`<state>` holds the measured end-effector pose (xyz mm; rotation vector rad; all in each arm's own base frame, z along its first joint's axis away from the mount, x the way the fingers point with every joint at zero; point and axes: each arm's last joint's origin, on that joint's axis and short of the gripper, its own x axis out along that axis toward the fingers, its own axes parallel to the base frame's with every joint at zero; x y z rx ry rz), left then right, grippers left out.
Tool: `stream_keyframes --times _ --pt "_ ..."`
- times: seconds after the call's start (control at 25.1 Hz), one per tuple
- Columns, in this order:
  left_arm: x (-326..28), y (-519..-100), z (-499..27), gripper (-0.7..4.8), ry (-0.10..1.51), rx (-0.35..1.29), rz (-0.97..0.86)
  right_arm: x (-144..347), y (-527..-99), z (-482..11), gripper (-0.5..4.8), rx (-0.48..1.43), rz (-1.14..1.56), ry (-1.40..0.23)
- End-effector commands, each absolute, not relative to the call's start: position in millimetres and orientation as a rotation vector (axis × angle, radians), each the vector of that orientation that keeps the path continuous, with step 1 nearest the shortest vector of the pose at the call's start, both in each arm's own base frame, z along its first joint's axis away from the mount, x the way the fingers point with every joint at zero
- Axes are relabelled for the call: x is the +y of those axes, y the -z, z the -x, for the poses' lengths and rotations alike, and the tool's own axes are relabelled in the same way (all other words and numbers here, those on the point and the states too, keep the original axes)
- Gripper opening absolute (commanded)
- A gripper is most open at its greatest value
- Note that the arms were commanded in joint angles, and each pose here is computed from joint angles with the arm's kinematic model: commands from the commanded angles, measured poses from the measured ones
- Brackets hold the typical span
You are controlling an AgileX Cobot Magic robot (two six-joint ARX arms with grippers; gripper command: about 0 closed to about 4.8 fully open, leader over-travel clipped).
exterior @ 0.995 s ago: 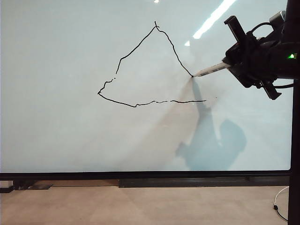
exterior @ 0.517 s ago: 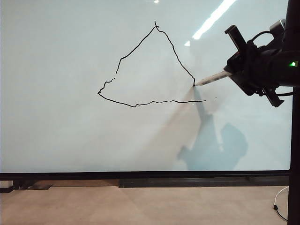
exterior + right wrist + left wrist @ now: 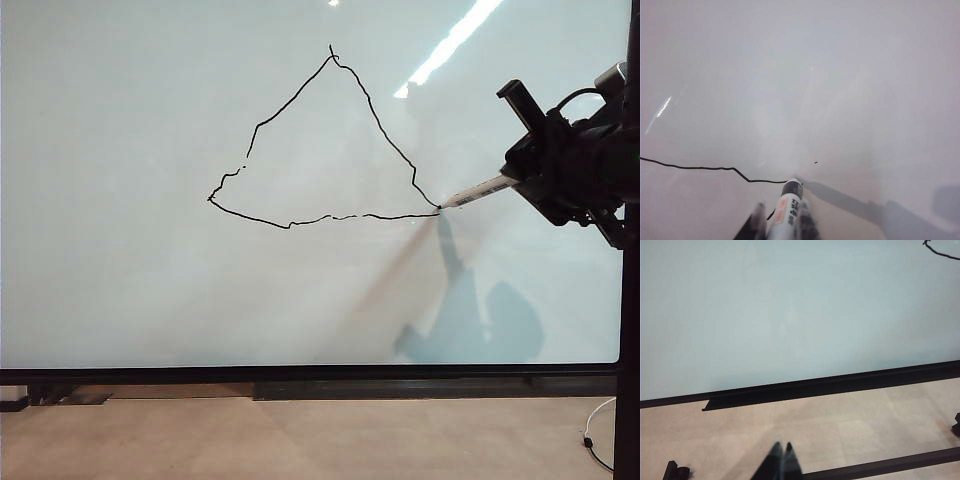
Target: Pick up the pen on the shelf to the right of the whiteboard and draw a triangle.
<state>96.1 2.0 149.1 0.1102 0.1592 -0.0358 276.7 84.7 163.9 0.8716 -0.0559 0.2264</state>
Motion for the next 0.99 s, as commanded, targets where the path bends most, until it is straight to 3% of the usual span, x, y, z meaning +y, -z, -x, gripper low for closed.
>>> stream_keyframes --times 0.04,0.56,0.76,0.99 --pt "1.9 -149.4 -95.9 -0.05 0.039 0.162 -0.111 82.3 -166.4 -276.7 -0.05 -0.083 -0.865 -0.221" --pt "1.9 -149.4 -95.9 -0.05 0.040 0.162 -0.110 77.0 -159.1 -271.5 -0.05 -0.065 -0.842 -0.184" --pt "1.9 -149.4 -95.9 -0.05 0.040 0.162 -0.110 80.2 -169.2 -258.2 -0.05 -0.052 -0.812 -0.318" --pt "1.9 -149.4 -95.9 -0.05 0.039 0.162 -0.111 73.0 -203.7 -212.7 -0.05 -0.187 -0.584 -0.407"
